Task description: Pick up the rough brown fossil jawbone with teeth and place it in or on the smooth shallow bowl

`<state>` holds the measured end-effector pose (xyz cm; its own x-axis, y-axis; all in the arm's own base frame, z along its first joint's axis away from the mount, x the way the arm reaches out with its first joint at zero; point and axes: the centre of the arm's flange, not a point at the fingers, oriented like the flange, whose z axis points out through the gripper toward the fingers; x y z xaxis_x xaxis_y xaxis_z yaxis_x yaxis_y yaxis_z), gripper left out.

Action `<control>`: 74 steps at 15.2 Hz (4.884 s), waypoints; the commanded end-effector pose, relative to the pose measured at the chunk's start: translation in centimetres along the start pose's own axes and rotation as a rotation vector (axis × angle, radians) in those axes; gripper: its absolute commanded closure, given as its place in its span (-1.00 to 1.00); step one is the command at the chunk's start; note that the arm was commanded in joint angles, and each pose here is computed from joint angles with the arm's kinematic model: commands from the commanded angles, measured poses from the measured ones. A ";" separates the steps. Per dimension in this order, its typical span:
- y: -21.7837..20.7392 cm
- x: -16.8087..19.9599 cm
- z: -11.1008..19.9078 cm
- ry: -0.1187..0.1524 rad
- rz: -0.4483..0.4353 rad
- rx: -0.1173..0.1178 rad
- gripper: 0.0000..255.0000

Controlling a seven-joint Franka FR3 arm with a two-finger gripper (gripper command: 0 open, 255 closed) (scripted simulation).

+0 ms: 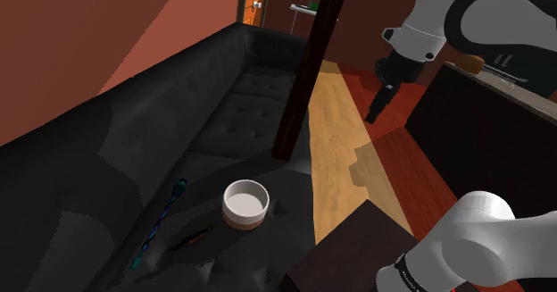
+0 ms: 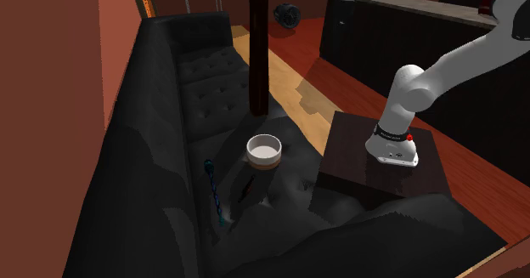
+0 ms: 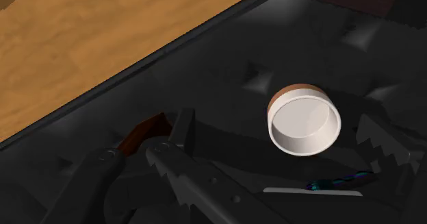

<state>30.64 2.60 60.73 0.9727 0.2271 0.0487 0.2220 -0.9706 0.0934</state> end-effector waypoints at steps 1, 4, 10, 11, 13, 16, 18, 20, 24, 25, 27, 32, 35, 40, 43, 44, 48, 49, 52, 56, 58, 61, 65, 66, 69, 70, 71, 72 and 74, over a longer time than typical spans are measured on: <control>0.0 0.0 0.0 0.000 0.000 0.000 -1.00; -0.5 2.7 2.8 -0.001 -0.077 0.011 -1.00; -2.3 8.0 8.4 -0.003 -0.231 0.034 -1.00; -2.7 8.8 9.4 -0.003 -0.257 0.037 -1.00; -3.6 10.5 11.2 -0.004 -0.308 0.045 -1.00; -5.0 12.9 14.0 -0.004 -0.385 0.056 -1.00; -6.1 14.4 15.8 -0.005 -0.437 0.064 -1.00; -7.3 15.9 17.7 -0.006 -0.488 0.071 -1.00; -9.9 18.6 21.3 -0.007 -0.591 0.086 -1.00; -10.7 19.2 22.2 -0.007 -0.616 0.090 -1.00; -12.1 20.5 24.0 -0.008 -0.668 0.097 -1.00; -16.1 23.2 28.5 -0.009 -0.796 0.116 -1.00; -18.7 24.5 31.1 -0.010 -0.873 0.127 -1.00; -23.3 26.3 35.5 -0.012 -1.002 0.146 -1.00; -26.2 27.1 38.0 -0.012 -1.079 0.157 -1.00; -27.2 27.4 38.9 -0.013 -1.104 0.161 -1.00; -31.2 28.0 42.2 -0.014 -1.207 0.176 -1.00; -32.2 28.0 43.0 -0.014 -1.233 0.179 -1.00; -35.3 28.1 45.5 -0.015 -1.309 0.190 -1.00; -35.6 27.9 47.6 -0.015 -1.309 0.190 -1.00; -35.7 27.8 48.6 -0.015 -1.309 0.190 -1.00; -35.8 27.7 49.4 -0.015 -1.309 0.190 -1.00; -35.8 27.7 49.4 -0.015 -1.309 0.190 -1.00; -35.8 27.7 49.4 -0.015 -1.309 0.190 -1.00; -35.8 27.7 49.4 -0.015 -1.309 0.190 1.00; -35.8 27.7 49.4 -0.015 -1.309 0.190 1.00; -35.8 27.7 49.4 -0.015 -1.309 0.190 1.00; -35.8 27.7 49.4 -0.015 -1.309 0.190 1.00; -35.8 27.7 49.4 -0.015 -1.309 0.190 1.00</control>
<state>52.98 39.68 9.61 0.0342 0.9992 0.0190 0.9965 -0.0326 -0.0776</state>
